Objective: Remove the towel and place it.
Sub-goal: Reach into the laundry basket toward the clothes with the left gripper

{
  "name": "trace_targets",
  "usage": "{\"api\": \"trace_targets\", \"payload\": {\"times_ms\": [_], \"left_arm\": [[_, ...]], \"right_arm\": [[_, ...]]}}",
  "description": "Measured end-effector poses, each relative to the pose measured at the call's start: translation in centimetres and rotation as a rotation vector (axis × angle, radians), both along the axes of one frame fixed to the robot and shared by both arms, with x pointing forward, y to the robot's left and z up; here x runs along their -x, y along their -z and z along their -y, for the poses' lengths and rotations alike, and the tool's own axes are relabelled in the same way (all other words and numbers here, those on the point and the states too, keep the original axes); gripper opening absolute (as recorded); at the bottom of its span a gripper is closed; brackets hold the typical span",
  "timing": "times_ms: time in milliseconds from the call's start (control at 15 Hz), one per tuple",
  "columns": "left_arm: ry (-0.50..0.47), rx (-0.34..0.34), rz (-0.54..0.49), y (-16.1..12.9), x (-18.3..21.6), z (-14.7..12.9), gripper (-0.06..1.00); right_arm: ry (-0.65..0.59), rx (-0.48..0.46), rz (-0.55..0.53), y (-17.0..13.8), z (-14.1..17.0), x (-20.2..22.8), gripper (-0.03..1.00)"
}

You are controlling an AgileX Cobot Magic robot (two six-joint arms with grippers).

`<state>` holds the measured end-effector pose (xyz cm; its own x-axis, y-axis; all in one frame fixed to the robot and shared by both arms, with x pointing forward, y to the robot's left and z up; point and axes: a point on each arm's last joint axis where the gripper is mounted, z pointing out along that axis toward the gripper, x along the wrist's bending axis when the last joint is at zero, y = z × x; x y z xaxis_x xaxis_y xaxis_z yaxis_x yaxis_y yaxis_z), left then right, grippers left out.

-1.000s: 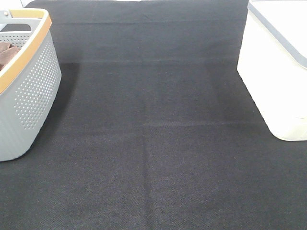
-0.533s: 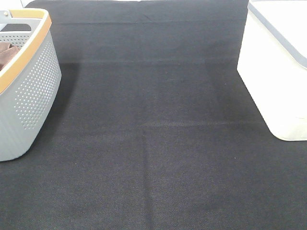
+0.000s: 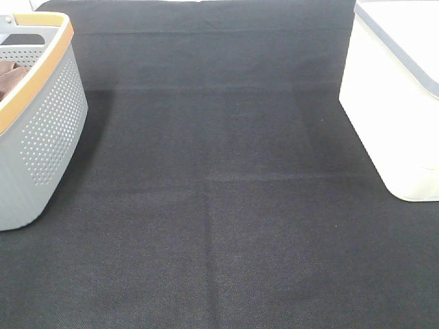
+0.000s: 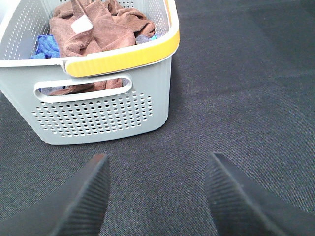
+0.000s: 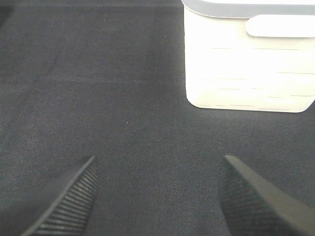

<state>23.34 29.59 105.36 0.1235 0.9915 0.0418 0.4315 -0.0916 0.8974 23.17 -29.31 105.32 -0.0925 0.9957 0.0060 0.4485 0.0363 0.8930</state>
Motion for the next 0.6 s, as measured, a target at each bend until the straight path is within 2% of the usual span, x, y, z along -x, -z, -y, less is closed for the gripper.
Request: {"api": "trace_targets", "payload": {"times_ms": [600], "left_arm": [[0.0, 0.0, 0.0, 0.0, 0.0, 0.0, 0.56]], "right_arm": [[0.0, 0.0, 0.0, 0.0, 0.0, 0.0, 0.66]]}}
